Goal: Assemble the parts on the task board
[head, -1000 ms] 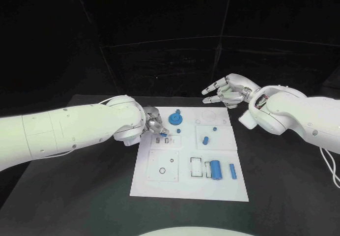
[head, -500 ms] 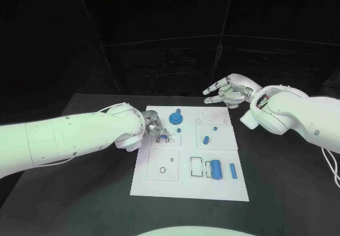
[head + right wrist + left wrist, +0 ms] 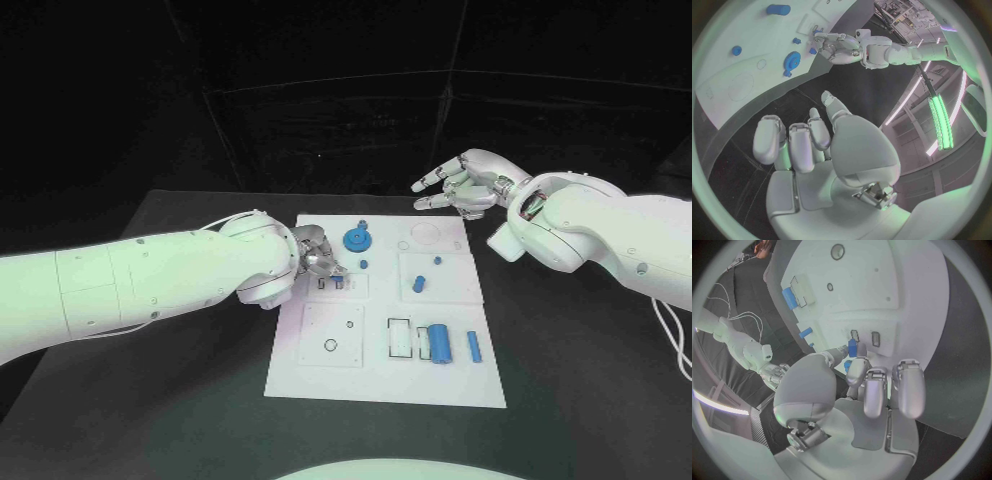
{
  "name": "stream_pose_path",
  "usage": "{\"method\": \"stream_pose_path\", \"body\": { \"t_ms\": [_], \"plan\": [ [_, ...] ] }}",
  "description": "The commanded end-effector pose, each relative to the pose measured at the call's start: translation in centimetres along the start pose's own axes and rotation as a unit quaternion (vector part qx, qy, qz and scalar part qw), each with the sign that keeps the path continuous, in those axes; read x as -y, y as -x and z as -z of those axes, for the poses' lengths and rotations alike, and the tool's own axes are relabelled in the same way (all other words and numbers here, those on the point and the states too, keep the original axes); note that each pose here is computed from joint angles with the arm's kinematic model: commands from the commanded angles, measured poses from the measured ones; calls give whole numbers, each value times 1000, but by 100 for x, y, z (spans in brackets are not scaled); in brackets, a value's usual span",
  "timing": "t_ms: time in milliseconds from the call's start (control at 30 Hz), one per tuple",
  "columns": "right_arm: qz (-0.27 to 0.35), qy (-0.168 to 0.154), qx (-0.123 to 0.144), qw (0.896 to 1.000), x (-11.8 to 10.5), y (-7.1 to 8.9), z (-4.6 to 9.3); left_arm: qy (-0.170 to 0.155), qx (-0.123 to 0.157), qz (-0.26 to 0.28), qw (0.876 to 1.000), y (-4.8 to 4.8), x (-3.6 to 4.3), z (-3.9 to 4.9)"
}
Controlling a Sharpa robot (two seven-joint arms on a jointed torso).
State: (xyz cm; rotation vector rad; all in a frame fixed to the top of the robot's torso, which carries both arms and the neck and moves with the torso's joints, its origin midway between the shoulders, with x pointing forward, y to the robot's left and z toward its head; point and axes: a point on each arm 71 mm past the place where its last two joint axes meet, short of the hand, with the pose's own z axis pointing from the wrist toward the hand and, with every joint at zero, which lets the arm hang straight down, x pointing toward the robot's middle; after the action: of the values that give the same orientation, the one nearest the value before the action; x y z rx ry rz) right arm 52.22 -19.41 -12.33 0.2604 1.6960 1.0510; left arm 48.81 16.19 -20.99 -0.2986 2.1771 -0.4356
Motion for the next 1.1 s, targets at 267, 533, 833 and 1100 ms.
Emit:
{"method": "stream_pose_path", "body": {
  "t_ms": [267,533,833,1100],
  "plan": [
    [1,3,-4,1000,-19,-8,-11,10,-24,-23,999,-35,18,-24],
    [1,3,-4,1000,-16,-7,-11,17,-30,-28,999,-35,-8,-28],
    [1,3,-6,1000,-14,-9,-14,18,-40,-34,998,-46,-23,-20],
    [1,3,-8,1000,-16,-15,-16,18,-45,-37,998,-54,-21,-18]
  ]
}}
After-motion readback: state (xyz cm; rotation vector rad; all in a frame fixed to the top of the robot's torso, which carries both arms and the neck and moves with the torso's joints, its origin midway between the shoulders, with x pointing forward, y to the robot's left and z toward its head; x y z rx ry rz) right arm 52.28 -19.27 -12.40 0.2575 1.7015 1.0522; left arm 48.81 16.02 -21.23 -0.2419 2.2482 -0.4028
